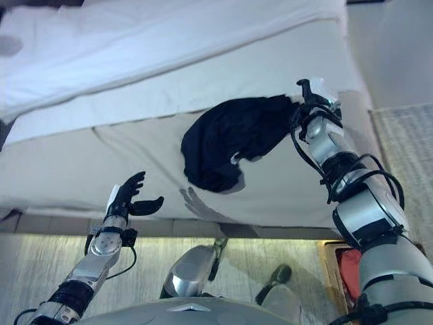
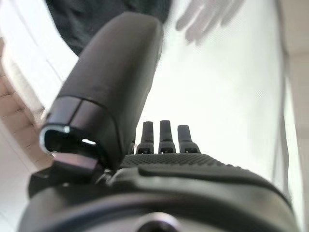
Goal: Pick up the clothes from the bed and place them into the basket
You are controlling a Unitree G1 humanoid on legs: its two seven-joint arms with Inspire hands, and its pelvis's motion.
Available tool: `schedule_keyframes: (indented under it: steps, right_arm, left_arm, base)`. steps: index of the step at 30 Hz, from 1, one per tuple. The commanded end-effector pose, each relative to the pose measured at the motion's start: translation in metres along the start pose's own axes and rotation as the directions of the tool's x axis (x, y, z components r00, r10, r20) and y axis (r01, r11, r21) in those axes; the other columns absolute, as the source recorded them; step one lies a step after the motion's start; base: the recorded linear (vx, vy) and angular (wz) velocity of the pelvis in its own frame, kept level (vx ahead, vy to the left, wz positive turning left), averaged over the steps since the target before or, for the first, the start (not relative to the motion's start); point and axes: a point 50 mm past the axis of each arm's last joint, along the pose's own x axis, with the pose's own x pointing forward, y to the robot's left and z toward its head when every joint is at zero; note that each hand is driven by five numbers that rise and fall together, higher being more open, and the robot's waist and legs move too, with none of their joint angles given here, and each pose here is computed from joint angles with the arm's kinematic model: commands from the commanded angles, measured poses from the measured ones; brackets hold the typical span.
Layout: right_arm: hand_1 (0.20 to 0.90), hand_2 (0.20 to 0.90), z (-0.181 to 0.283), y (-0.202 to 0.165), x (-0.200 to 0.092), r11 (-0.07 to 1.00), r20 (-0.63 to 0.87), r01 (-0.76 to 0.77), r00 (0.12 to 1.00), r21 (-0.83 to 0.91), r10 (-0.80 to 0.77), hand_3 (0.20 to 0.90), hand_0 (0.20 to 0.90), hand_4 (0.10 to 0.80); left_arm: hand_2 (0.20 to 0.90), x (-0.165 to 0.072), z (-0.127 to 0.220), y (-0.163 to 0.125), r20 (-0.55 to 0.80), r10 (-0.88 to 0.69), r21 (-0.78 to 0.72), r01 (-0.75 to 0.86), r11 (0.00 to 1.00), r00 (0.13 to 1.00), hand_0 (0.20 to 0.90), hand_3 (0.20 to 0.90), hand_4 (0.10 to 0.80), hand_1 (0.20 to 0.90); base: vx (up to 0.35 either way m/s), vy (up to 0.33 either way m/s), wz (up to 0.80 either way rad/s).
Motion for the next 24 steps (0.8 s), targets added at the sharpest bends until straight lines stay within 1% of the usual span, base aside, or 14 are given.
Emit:
schedule_keyframes:
  steps: [1, 5, 8, 9, 11, 15, 17, 19, 24]
  right_arm:
    - [0.9, 0.9, 0.059, -0.057, 0.005, 0.971, 0.208, 0.229, 0.955, -0.074, -0.21, 0.9, 0.9, 0.8]
    - [0.9, 0.9, 0.069, -0.064, 0.008, 0.964, 0.203, 0.25, 0.952, -0.091, -0.227, 0.9, 0.9, 0.8]
    - [0.9, 0.9, 0.076, -0.066, 0.009, 0.963, 0.188, 0.263, 0.95, -0.06, -0.248, 0.9, 0.9, 0.8]
    - [0.9, 0.9, 0.077, -0.067, 0.009, 0.963, 0.187, 0.264, 0.95, -0.059, -0.249, 0.9, 0.9, 0.8]
    - [0.9, 0.9, 0.076, -0.071, 0.011, 0.96, 0.155, 0.277, 0.951, -0.044, -0.267, 0.9, 0.9, 0.8]
    - [0.9, 0.9, 0.076, -0.081, 0.013, 0.951, 0.14, 0.302, 0.946, -0.065, -0.291, 0.9, 0.9, 0.8]
    - [0.9, 0.9, 0.076, -0.091, 0.014, 0.945, 0.113, 0.318, 0.944, -0.068, -0.31, 0.9, 0.9, 0.8]
    - [0.9, 0.9, 0.075, -0.098, 0.015, 0.942, 0.102, 0.328, 0.942, -0.063, -0.321, 0.9, 0.9, 0.8]
    - [0.9, 0.9, 0.075, -0.11, 0.015, 0.933, 0.09, 0.34, 0.939, -0.119, -0.331, 0.9, 0.9, 0.8]
  left_arm:
    - [0.9, 0.013, 0.057, 0.034, 0.37, 0.135, 0.137, -0.198, 0.971, 0.919, 0.9, 0.9, 0.8, 0.9]
    - [0.9, 0.015, 0.081, 0.044, 0.498, 0.163, 0.173, -0.282, 0.944, 0.852, 0.9, 0.9, 0.8, 0.9]
    - [0.9, 0.013, 0.089, 0.043, 0.519, 0.194, 0.099, -0.284, 0.954, 0.832, 0.9, 0.9, 0.8, 0.9]
    - [0.9, 0.013, 0.09, 0.043, 0.52, 0.194, 0.097, -0.283, 0.954, 0.832, 0.9, 0.9, 0.8, 0.9]
    - [0.9, 0.009, 0.096, 0.04, 0.561, 0.198, 0.056, -0.276, 0.959, 0.804, 0.9, 0.9, 0.8, 0.9]
    - [0.9, 0.005, 0.106, 0.037, 0.597, 0.191, 0.017, -0.251, 0.968, 0.779, 0.9, 0.9, 0.8, 0.9]
    - [0.9, 0.001, 0.114, 0.032, 0.629, 0.181, -0.014, -0.222, 0.975, 0.756, 0.9, 0.9, 0.8, 0.9]
    - [0.9, -0.001, 0.118, 0.03, 0.637, 0.186, -0.037, -0.211, 0.977, 0.748, 0.9, 0.9, 0.8, 0.9]
    - [0.9, -0.005, 0.119, 0.026, 0.644, 0.179, -0.071, -0.175, 0.982, 0.743, 0.9, 0.9, 0.8, 0.9]
  base:
    - [-0.001, 0.06, 0.18]
    - [-0.051, 0.073, 0.2]
    - [-0.052, 0.108, 0.21]
    - [-0.051, 0.112, 0.17]
    - [-0.06, 0.114, 0.13]
    - [-0.044, 0.095, 0.16]
    - [-0.089, 0.097, 0.11]
    - [-0.095, 0.105, 0.13]
    - [-0.064, 0.087, 0.1]
